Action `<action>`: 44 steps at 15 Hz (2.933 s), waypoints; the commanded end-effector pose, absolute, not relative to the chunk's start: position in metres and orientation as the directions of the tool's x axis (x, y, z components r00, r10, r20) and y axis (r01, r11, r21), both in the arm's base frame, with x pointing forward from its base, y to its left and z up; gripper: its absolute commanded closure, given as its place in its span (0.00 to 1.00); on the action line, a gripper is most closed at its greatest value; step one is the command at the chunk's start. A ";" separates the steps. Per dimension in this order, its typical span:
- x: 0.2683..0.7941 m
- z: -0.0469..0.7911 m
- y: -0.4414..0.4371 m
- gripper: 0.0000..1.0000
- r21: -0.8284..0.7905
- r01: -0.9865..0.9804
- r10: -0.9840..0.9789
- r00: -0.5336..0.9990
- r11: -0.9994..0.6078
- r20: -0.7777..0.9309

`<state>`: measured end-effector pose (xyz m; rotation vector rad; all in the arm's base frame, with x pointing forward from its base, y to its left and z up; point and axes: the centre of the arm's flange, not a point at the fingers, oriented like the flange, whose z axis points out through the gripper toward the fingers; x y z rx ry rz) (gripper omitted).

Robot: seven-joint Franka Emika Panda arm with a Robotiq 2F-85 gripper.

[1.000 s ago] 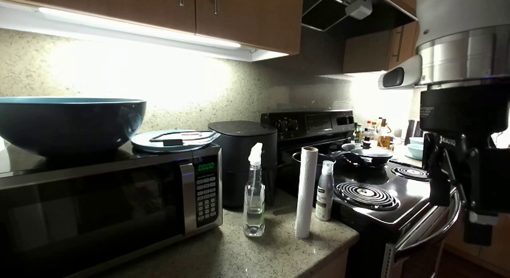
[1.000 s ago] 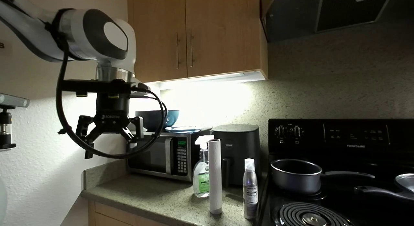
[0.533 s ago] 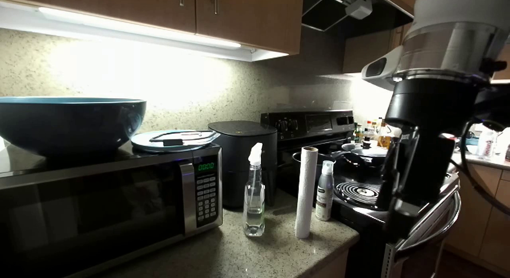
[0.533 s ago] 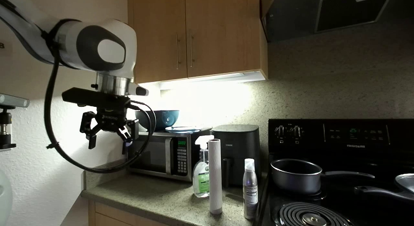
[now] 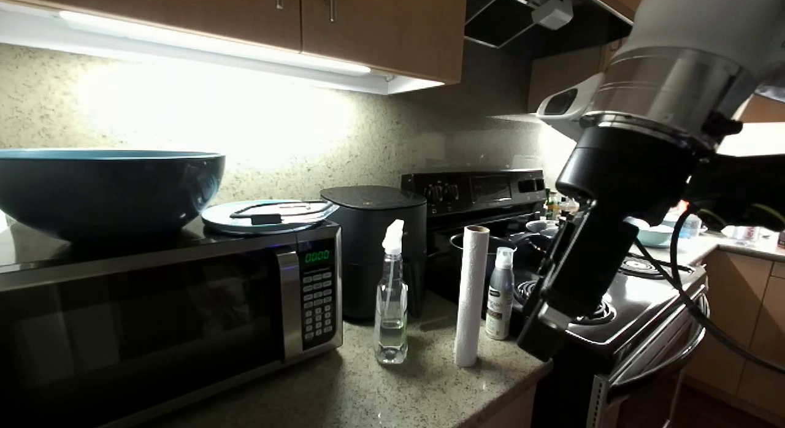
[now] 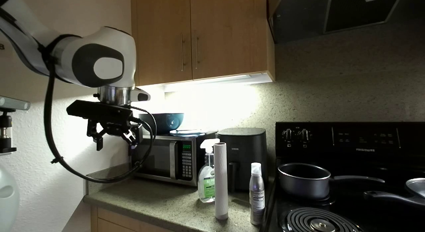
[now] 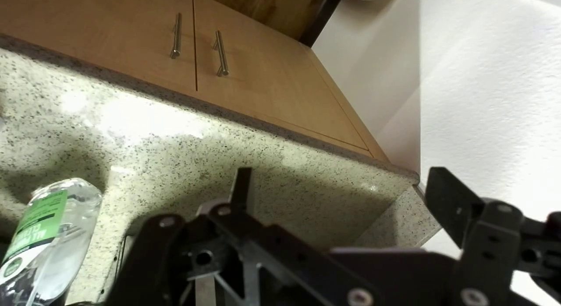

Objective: Open the microwave door

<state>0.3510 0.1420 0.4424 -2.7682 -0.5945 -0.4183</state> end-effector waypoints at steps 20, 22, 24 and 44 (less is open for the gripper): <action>0.442 0.378 0.173 0.00 -0.054 0.413 0.364 0.851 -0.909 0.379; 0.443 0.379 0.173 0.00 -0.052 0.415 0.367 0.850 -0.908 0.378; 0.446 0.374 0.175 0.00 -0.052 0.402 0.345 0.838 -0.914 0.422; 0.495 0.335 0.240 0.00 -0.104 0.271 0.091 0.619 -0.957 0.780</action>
